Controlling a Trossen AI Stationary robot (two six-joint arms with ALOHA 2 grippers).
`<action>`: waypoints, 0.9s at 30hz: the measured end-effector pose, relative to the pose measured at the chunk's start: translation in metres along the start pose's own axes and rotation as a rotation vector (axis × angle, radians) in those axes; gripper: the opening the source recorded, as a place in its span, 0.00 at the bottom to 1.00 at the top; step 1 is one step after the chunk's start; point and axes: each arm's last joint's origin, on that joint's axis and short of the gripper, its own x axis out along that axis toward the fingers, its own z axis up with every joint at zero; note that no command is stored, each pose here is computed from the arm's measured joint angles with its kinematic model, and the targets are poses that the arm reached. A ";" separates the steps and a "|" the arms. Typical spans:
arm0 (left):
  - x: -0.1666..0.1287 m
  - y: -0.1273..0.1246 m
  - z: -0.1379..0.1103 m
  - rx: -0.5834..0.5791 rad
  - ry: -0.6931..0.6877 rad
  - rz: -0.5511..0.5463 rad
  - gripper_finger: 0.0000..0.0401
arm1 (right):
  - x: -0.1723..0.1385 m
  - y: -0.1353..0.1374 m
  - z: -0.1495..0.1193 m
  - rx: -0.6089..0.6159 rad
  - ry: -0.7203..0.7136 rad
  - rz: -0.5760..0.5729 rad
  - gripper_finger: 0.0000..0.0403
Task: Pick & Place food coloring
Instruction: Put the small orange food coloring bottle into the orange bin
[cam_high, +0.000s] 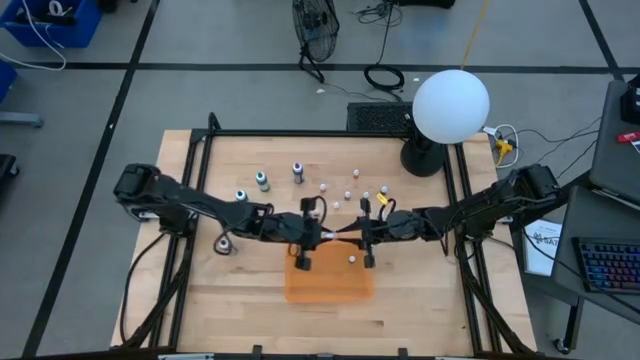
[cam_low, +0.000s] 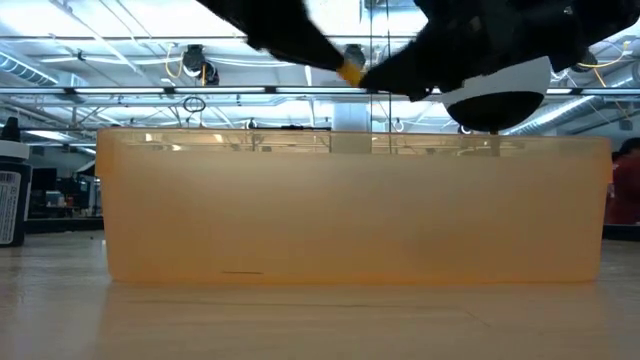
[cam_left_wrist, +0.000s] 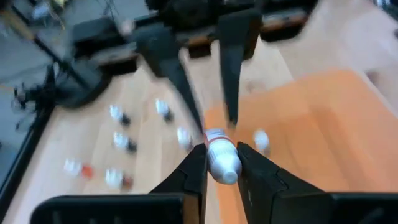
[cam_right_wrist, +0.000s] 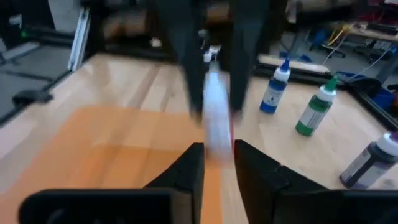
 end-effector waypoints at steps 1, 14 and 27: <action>-0.008 -0.001 0.001 -0.008 0.013 -0.007 0.16 | 0.000 0.000 -0.003 -0.005 0.019 0.004 0.23; -0.025 -0.016 -0.030 -0.267 0.381 -0.086 0.16 | -0.015 -0.004 0.015 0.013 -0.054 -0.005 0.30; 0.021 -0.017 -0.059 -0.442 0.577 -0.220 0.16 | -0.032 -0.008 0.032 -0.006 -0.130 -0.013 0.28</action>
